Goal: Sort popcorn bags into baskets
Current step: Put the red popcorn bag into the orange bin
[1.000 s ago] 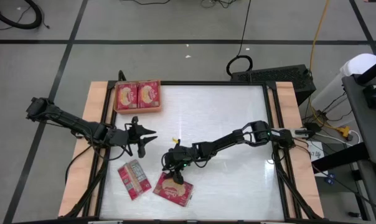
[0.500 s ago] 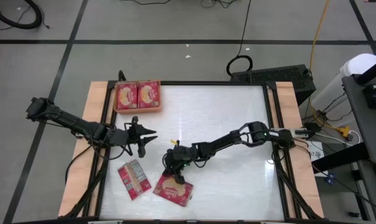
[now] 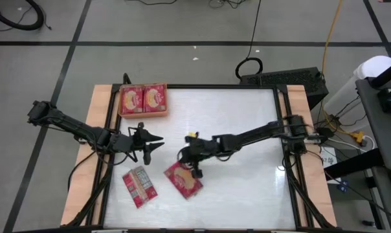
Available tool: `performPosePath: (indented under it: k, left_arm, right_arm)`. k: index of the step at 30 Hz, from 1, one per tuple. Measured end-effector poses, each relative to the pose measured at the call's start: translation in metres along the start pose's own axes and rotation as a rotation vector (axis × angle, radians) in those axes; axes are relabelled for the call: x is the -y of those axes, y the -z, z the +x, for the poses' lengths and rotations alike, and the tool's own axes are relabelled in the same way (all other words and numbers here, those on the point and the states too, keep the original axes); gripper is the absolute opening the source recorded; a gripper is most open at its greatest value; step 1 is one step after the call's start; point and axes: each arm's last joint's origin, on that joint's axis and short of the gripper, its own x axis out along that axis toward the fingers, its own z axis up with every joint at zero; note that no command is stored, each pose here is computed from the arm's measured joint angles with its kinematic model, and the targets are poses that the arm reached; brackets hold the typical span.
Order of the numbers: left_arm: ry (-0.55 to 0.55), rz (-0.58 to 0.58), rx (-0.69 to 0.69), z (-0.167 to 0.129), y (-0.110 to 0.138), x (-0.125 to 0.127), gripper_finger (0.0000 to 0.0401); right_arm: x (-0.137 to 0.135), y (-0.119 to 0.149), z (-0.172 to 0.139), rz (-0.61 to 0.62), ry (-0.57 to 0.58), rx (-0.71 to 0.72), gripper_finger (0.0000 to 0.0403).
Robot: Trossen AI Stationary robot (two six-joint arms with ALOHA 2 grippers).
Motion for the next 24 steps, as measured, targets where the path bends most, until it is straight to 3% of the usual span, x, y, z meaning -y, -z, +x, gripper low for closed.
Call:
performPosePath:
  k: [4,10,17,24]
  left_arm:
    - [0.005,-0.009,0.003,0.000,0.000,0.000,0.0135]
    - [0.015,0.005,0.007,0.007,0.001,0.004,0.0207]
    - [0.019,0.076,0.157,0.037,-0.005,0.014,0.0276]
    - [-0.064,0.184,0.314,0.075,-0.007,-0.001,0.0275]
  right_arm:
    - [0.001,-0.003,-0.040,-0.034,0.155,0.042,0.0000]
    - [0.003,0.006,-0.097,-0.053,0.359,0.148,0.0000]
    - [0.009,0.024,-0.141,-0.091,0.440,0.403,0.0000]
    - [0.020,0.031,-0.164,-0.155,0.478,0.524,0.0000]
